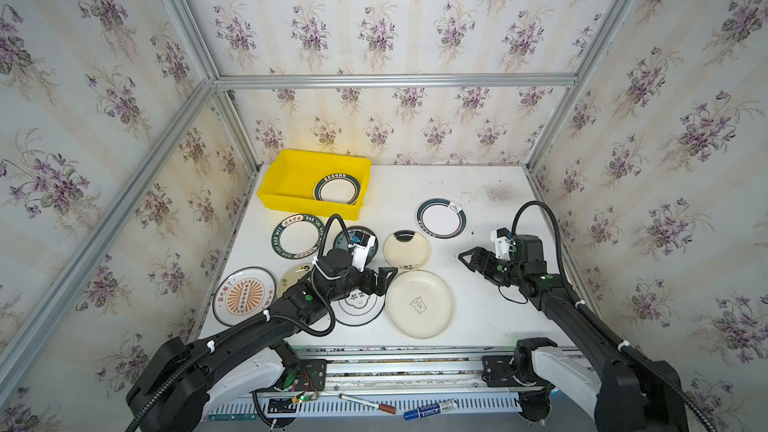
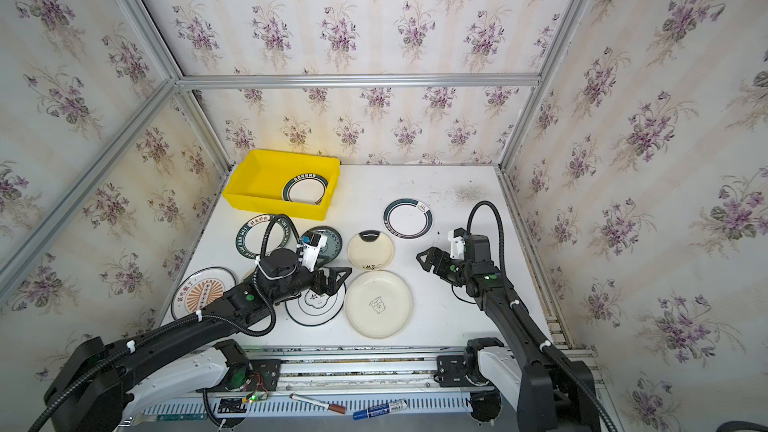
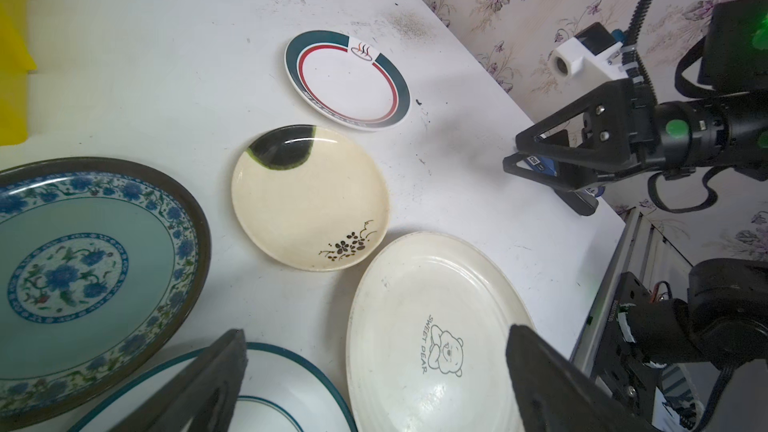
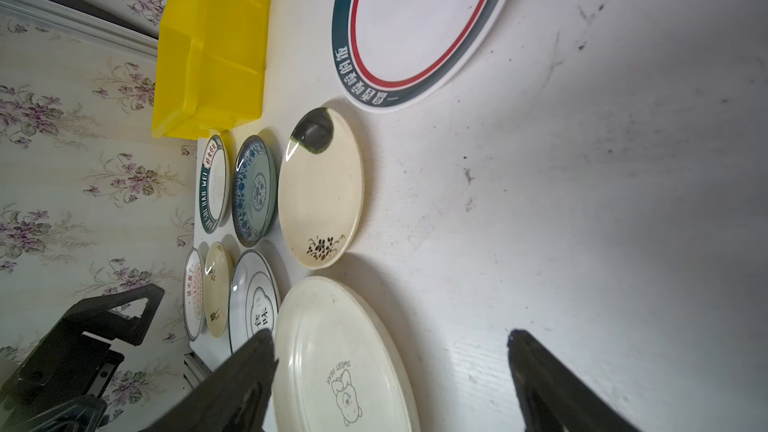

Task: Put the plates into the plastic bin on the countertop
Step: 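Withdraw the left gripper from the bin back toward the plates, then reach the right gripper to the smaller green-and-red plate and grip its rim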

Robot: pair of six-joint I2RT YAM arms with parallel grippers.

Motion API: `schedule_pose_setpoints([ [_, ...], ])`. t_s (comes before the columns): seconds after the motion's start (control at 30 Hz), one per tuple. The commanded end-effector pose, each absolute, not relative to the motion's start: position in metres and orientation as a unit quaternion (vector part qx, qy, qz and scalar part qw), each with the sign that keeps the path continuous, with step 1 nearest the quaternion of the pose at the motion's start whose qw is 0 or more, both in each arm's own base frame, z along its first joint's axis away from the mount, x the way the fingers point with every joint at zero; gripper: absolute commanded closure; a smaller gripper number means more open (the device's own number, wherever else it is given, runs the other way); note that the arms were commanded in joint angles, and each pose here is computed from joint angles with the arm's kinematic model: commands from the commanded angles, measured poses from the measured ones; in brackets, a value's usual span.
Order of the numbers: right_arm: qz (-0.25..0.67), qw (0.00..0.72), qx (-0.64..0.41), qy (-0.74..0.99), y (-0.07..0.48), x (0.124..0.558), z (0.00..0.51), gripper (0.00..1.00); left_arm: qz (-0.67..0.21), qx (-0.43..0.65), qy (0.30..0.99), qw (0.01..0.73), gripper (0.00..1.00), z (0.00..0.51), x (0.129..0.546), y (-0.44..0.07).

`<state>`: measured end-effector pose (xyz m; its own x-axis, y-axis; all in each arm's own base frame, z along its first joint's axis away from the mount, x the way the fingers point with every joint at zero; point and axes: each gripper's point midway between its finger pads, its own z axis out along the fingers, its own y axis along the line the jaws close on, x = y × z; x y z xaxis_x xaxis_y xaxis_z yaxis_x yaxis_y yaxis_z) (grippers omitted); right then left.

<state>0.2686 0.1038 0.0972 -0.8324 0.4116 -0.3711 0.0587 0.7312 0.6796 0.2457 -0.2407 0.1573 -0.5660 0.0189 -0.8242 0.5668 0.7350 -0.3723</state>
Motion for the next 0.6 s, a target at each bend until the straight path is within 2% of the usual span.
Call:
schedule_pose_setpoints([
  [0.0, 0.335, 0.275, 0.111, 0.894, 0.103, 0.279, 0.097, 0.11, -0.324, 0.176, 0.815, 0.447, 0.0, 0.168, 0.248, -0.242],
  [0.17, 0.331, 0.278, 0.109, 0.895, 0.103, 0.295, 0.085, 0.11, -0.323, 0.173, 0.817, 0.444, 0.0, 0.166, 0.249, -0.242],
  [0.57, 0.367, 0.304, 0.151, 0.866, 0.11, 0.37, 0.077, 0.2, -0.301, 0.174, 0.825, 0.446, 0.0, 0.161, 0.253, -0.238],
])
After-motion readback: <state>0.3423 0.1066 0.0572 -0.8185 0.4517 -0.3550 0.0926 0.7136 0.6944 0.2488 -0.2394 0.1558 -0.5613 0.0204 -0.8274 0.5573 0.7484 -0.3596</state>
